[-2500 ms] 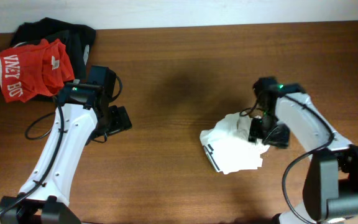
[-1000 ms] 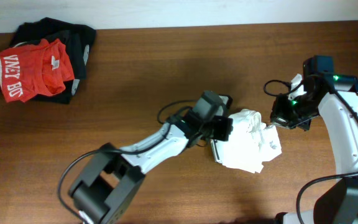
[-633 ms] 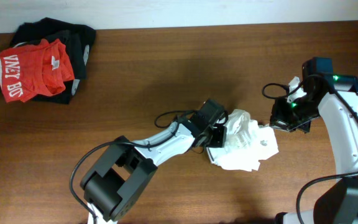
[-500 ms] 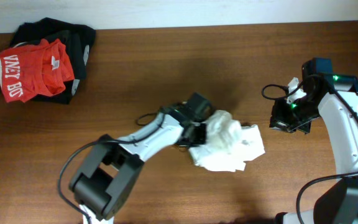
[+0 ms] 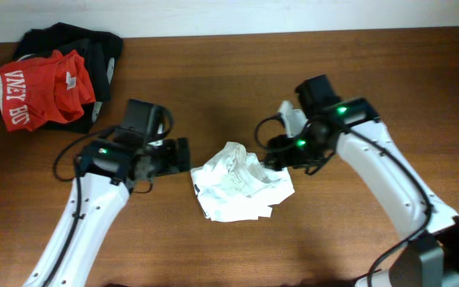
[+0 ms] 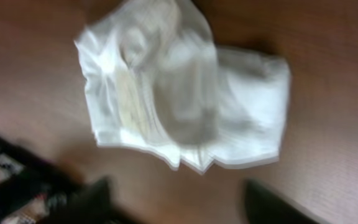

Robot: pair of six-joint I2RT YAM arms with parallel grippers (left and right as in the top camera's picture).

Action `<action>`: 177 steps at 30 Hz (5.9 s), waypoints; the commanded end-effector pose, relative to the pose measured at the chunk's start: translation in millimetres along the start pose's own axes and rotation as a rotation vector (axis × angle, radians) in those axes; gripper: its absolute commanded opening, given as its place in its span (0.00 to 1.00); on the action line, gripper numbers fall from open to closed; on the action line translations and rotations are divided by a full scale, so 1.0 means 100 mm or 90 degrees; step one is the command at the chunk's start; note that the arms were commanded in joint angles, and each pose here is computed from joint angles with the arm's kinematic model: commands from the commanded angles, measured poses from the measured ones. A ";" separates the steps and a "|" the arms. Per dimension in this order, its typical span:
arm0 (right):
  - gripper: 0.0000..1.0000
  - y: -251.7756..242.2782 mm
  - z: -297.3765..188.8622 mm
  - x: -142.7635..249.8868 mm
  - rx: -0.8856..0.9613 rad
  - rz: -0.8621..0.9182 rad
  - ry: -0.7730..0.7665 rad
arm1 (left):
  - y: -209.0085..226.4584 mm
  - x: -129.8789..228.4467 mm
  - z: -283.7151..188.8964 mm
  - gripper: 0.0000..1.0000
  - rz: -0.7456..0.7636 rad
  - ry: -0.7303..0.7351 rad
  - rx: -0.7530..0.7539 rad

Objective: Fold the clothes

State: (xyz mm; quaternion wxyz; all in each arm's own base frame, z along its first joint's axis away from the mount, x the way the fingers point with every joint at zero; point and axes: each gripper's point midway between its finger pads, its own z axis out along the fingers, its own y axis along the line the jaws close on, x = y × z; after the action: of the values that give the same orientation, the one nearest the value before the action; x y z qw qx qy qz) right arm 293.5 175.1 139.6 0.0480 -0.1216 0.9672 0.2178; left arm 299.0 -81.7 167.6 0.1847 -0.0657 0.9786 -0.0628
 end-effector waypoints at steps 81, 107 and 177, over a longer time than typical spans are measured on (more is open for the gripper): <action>0.04 -2.04 -0.25 0.73 0.366 0.440 0.098 | 0.46 0.09 -0.04 0.99 -0.078 0.032 -0.078; 0.32 -2.31 0.14 0.89 0.253 0.497 0.066 | 0.36 0.14 0.43 0.99 -0.082 0.120 -0.063; 0.98 -1.56 -0.01 0.41 0.127 0.378 0.070 | -1.45 0.00 1.05 0.99 0.274 0.060 0.386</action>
State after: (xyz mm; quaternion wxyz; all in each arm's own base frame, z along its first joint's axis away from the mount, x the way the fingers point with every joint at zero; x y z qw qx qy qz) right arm 290.7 41.1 68.0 -0.0656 0.1579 0.9783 0.1171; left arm 354.0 -208.7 102.7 0.1701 0.1492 0.9419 -0.2482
